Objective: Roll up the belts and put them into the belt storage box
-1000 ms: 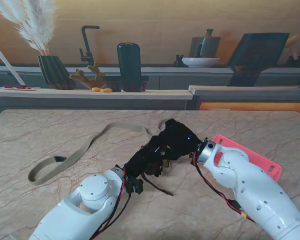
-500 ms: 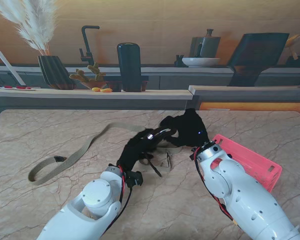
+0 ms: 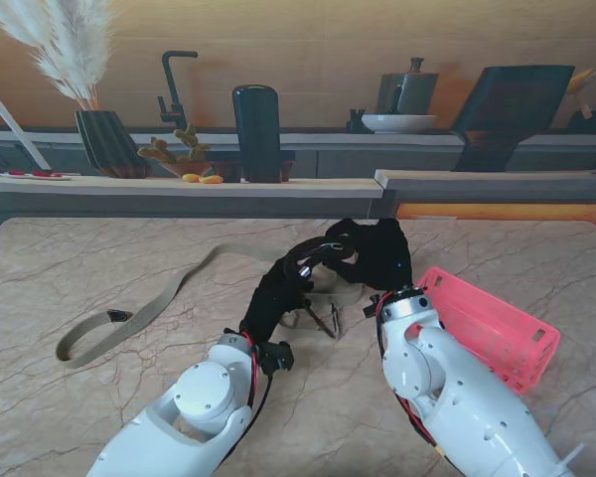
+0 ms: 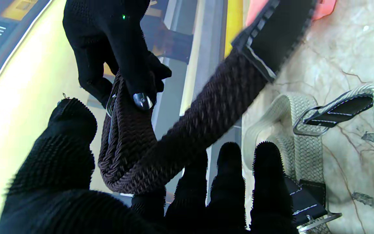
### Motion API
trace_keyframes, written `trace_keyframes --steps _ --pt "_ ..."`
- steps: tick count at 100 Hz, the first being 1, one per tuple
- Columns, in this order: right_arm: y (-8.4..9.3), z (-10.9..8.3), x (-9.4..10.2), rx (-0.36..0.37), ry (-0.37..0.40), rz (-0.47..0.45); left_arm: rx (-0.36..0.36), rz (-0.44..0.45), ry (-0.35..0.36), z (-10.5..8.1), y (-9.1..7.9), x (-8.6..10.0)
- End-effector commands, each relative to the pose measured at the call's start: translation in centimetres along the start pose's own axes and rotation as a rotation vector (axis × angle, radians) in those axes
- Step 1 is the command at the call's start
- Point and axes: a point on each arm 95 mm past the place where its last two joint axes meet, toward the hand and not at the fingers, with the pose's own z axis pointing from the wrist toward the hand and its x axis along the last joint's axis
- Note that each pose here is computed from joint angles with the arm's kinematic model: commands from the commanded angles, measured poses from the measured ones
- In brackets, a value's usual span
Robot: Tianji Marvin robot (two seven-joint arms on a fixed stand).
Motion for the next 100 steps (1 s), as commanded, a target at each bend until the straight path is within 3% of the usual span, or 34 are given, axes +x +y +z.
trace_keyframes --steps 1,20,46,63,100 --pt "-0.4 0.3 1.1 -0.007 -0.001 0.018 -0.022 -0.012 -0.013 -0.1 0.8 -0.4" --pt "-1.4 0.4 1.8 0.014 -0.014 0.06 -0.024 -0.01 -0.019 0.2 1.4 -0.7" --pt "-3.1 -0.2 3.1 0.06 0.015 0.094 0.034 0.027 0.005 0.6 2.0 -0.6" --pt "-3.7 -0.8 3.6 0.067 0.049 0.08 0.098 0.012 0.015 0.5 1.9 -0.2" --pt "-4.4 -1.4 3.9 0.086 0.087 0.041 0.165 0.042 0.059 0.6 1.7 0.5"
